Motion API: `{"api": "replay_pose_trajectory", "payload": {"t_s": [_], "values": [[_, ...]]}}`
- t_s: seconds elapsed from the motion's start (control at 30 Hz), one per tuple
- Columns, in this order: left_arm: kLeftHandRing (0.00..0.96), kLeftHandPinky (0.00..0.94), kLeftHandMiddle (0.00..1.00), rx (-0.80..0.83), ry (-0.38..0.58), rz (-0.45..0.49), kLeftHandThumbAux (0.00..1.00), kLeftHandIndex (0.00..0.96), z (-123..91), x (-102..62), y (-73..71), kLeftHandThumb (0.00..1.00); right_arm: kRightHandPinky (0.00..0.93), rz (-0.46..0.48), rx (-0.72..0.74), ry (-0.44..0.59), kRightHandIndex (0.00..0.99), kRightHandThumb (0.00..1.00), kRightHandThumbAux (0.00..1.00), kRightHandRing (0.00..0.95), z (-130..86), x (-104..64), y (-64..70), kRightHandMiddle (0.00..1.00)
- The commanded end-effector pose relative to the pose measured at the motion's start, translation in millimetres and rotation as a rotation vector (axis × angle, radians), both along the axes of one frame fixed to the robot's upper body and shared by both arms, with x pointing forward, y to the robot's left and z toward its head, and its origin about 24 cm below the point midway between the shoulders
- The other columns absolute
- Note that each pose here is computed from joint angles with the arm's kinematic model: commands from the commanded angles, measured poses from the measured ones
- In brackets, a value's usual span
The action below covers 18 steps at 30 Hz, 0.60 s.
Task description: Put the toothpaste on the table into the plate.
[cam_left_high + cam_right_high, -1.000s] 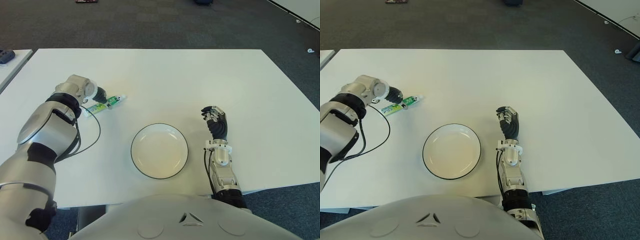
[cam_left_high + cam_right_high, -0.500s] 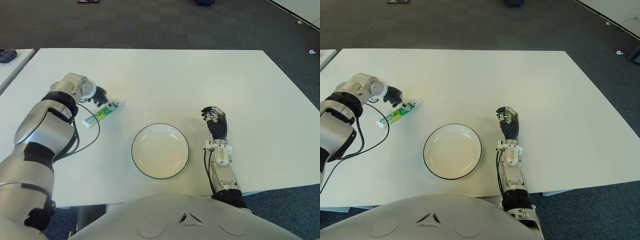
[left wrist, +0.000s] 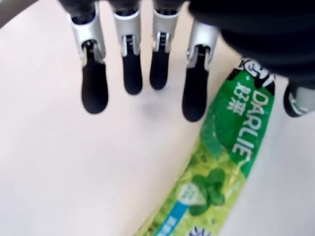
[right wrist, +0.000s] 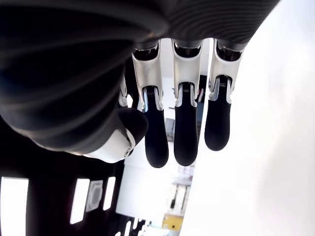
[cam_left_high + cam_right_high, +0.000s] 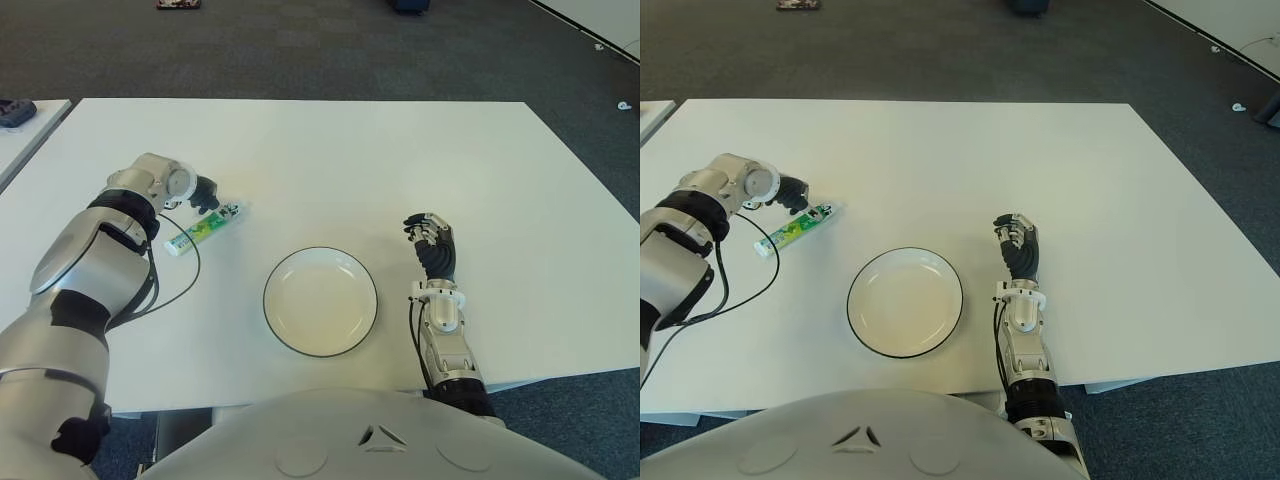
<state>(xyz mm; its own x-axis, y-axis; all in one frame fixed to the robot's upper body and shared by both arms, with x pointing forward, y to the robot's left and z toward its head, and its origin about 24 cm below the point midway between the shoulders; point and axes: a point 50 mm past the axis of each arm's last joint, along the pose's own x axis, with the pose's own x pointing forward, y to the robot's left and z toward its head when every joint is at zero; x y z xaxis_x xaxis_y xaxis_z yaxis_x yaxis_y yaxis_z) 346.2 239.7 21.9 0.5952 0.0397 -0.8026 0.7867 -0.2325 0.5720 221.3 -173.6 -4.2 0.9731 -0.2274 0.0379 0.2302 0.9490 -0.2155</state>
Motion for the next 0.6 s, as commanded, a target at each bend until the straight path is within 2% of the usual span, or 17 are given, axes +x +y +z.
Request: {"api": "replay_pose_trajectory", "payload": {"t_s": [0.03, 0.17, 0.33, 0.53, 0.6], "values": [[0.084, 0.213, 0.142, -0.001, 0.177, 0.03, 0.304, 0.388, -74.8, -54.9, -10.6, 0.328, 0.479, 0.007, -0.01, 0.003, 0.423, 0.707, 0.729, 0.47, -1.2, -0.1, -0.9, 0.475], [0.038, 0.111, 0.079, 0.027, 0.098, 0.051, 0.302, 0.296, -82.1, -58.7, -11.0, 0.361, 0.475, 0.009, -0.009, 0.005, 0.423, 0.707, 0.729, 0.47, -1.5, -0.3, -2.1, 0.476], [0.014, 0.085, 0.05, 0.041, 0.039, 0.049, 0.31, 0.255, -88.7, -64.7, -9.7, 0.398, 0.479, 0.005, -0.004, 0.01, 0.423, 0.708, 0.729, 0.473, -2.0, -1.5, -3.4, 0.478], [0.001, 0.049, 0.017, 0.04, 0.008, 0.035, 0.304, 0.142, -93.4, -69.3, -11.0, 0.391, 0.483, 0.002, -0.003, 0.01, 0.422, 0.708, 0.729, 0.475, -1.8, -2.7, -4.1, 0.48], [0.0, 0.036, 0.007, 0.036, 0.001, 0.037, 0.302, 0.076, -95.4, -71.2, -11.6, 0.384, 0.484, 0.002, -0.004, 0.009, 0.422, 0.708, 0.729, 0.475, -1.5, -3.1, -4.1, 0.479]]}}
